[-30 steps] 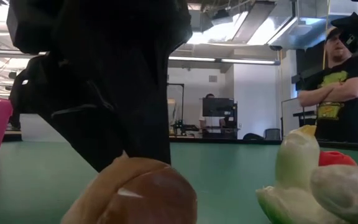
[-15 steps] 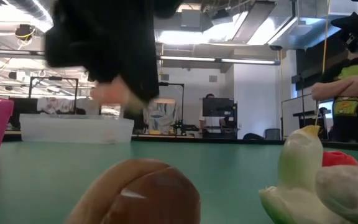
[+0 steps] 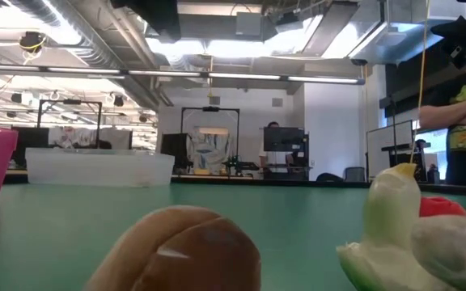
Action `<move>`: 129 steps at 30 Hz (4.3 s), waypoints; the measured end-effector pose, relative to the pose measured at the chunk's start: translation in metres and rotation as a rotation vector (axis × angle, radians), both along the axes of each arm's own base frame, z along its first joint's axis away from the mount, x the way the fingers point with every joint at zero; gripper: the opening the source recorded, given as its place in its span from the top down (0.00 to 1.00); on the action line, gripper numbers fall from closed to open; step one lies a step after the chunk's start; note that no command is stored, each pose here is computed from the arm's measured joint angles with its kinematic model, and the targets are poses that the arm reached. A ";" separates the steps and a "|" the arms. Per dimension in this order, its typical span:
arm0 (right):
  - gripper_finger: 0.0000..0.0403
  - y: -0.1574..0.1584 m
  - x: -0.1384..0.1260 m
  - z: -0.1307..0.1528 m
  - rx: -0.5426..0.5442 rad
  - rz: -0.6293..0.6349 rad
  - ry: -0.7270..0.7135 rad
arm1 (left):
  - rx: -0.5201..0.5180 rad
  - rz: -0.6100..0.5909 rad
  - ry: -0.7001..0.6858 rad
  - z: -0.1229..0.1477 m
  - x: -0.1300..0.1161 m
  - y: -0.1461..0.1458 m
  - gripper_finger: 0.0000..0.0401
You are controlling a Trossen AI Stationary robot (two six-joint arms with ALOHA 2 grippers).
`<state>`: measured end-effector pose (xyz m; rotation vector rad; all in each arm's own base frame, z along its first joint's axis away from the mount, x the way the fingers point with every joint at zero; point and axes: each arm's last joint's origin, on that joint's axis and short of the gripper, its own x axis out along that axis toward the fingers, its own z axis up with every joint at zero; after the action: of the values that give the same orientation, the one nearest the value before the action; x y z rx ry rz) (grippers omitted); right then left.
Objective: Sort produce into baskets
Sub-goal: Put the red mushroom into the white bin, then put the brown mushroom into the white bin
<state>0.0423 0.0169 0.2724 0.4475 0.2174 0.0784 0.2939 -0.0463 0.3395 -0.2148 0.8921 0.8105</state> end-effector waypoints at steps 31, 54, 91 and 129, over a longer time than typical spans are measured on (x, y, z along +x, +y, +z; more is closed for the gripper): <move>0.45 0.000 0.000 0.000 0.047 -0.010 0.006 | -0.129 0.263 0.240 -0.120 -0.114 0.222 0.79; 0.45 0.000 0.000 0.000 0.046 -0.014 0.006 | -0.006 0.037 0.072 -0.052 -0.096 0.170 0.42; 0.45 -0.001 0.000 0.000 0.050 -0.038 0.006 | -0.080 -1.093 -0.265 -0.136 0.015 -0.155 0.50; 0.45 -0.001 0.000 -0.001 0.033 -0.034 0.013 | -0.251 -1.235 -0.360 -0.234 0.048 -0.186 0.50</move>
<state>0.0424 0.0162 0.2712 0.4843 0.2212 0.0462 0.3419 -0.2328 0.1054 0.0031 0.6100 -0.4804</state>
